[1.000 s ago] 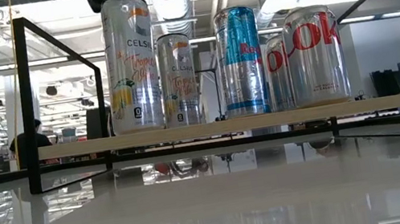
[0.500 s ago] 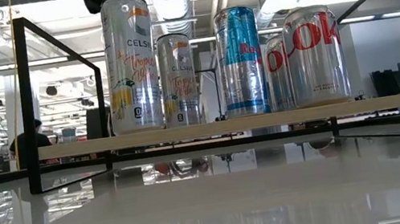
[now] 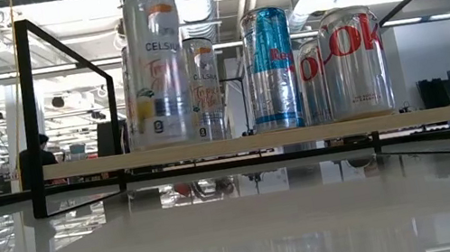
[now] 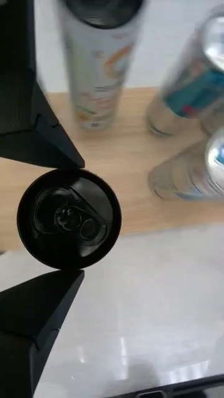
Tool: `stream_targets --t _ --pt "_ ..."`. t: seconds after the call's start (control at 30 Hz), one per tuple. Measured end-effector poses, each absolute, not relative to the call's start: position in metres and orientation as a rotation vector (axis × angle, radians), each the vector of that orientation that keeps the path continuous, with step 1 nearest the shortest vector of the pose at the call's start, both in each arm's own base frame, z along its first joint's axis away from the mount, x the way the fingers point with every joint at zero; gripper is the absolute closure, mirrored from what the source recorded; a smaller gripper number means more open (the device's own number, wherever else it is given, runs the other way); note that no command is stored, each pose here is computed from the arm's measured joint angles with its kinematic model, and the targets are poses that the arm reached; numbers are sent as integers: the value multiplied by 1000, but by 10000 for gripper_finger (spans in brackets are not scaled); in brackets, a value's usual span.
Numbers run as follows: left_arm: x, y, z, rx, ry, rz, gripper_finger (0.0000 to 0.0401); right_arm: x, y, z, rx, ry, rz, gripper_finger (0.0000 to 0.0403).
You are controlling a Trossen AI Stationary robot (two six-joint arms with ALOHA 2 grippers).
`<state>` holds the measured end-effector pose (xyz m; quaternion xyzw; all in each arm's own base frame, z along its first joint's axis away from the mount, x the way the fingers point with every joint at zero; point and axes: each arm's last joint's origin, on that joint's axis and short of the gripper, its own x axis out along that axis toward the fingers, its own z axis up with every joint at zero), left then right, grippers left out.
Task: Place canned beverage on shelf
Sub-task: Put the white yellow soda can on the shelf aligned with the other white yellow soda can
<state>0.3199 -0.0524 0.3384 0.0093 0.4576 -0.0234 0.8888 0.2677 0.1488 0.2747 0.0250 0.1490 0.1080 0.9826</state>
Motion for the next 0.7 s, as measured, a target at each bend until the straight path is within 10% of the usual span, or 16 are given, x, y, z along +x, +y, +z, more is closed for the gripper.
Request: stream_targets --t 0.7 --pt "342 -44 324 231 918 -222 152 268 149 275 50 300 218 374"
